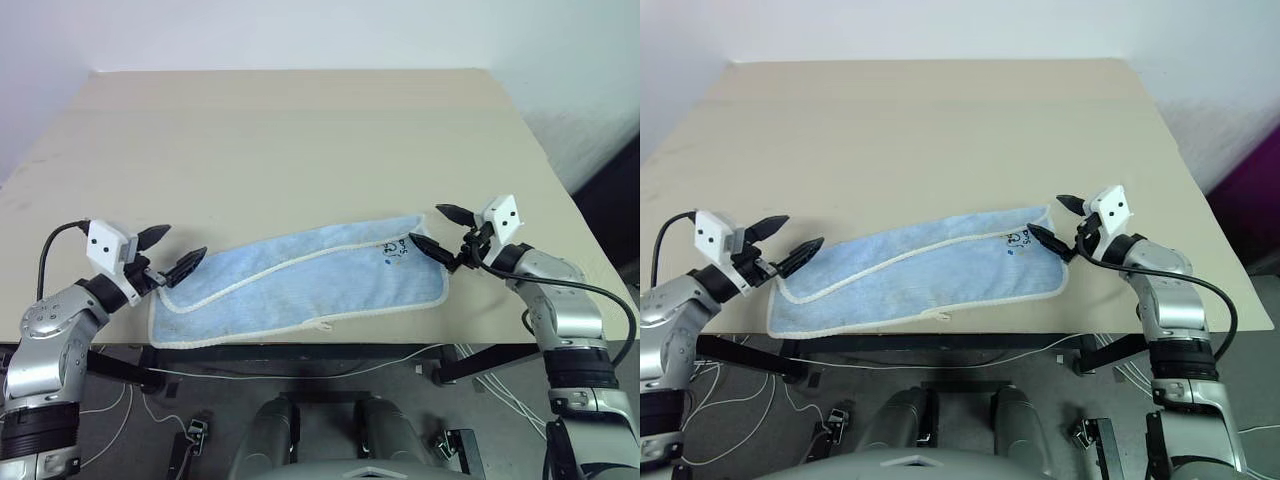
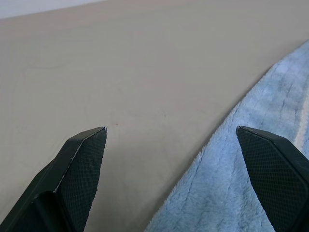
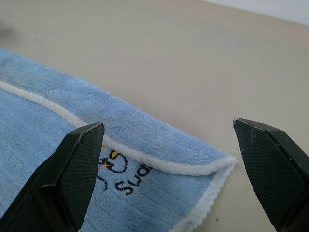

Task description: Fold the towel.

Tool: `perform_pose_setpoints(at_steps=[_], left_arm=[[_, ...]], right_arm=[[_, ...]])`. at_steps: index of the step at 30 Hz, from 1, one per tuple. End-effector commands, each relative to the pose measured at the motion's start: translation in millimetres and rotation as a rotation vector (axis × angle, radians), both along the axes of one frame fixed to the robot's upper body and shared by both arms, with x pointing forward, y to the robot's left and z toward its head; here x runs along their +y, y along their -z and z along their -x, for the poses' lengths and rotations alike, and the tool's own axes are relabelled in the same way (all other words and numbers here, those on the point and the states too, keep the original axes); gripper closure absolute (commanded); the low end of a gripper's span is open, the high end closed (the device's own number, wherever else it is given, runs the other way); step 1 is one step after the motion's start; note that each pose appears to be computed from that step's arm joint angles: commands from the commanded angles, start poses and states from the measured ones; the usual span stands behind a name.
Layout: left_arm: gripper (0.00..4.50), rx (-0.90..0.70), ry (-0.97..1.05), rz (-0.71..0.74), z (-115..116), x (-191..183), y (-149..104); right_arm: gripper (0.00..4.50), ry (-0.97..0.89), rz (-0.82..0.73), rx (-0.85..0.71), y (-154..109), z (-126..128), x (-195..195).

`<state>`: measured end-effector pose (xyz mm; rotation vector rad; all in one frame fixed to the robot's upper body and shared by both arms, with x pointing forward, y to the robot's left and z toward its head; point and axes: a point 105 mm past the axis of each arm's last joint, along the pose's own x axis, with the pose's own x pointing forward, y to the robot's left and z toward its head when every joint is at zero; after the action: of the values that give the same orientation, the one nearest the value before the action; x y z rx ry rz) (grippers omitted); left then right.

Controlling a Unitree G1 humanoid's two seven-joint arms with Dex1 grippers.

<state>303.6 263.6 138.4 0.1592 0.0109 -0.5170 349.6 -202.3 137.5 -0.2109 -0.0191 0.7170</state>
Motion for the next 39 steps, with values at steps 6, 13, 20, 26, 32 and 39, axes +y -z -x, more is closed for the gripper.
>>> perform_pose_setpoints(at_steps=[6, 13, 20, 26, 32, 39], left_arm=[[0.01, -0.018, 0.021, -0.031, 1.7, 1.7, -11.0], [0.01, -0.01, 0.018, -0.061, 3.3, 4.1, -10.6], [0.01, 0.011, 0.038, -0.151, 7.4, 9.0, -10.0], [0.01, 0.054, 0.104, -0.241, 22.3, 19.0, -11.1], [0.01, 0.105, 0.235, -0.34, 42.3, 24.0, -15.4], [0.01, 0.172, 0.35, -0.545, 55.4, 29.1, -5.2]], right_arm=[[0.0, -0.003, -0.024, -0.051, -8.1, 4.3, 5.1], [0.0, -0.007, -0.031, -0.06, -9.7, -0.7, 8.5], [0.0, -0.004, -0.017, -0.072, -9.1, -4.4, 8.8], [0.0, -0.012, -0.007, -0.073, -7.7, -9.2, 12.8], [0.0, -0.039, -0.011, -0.07, -5.3, -13.7, 22.7], [0.0, -0.058, -0.047, -0.064, 1.9, -14.6, 37.5]])
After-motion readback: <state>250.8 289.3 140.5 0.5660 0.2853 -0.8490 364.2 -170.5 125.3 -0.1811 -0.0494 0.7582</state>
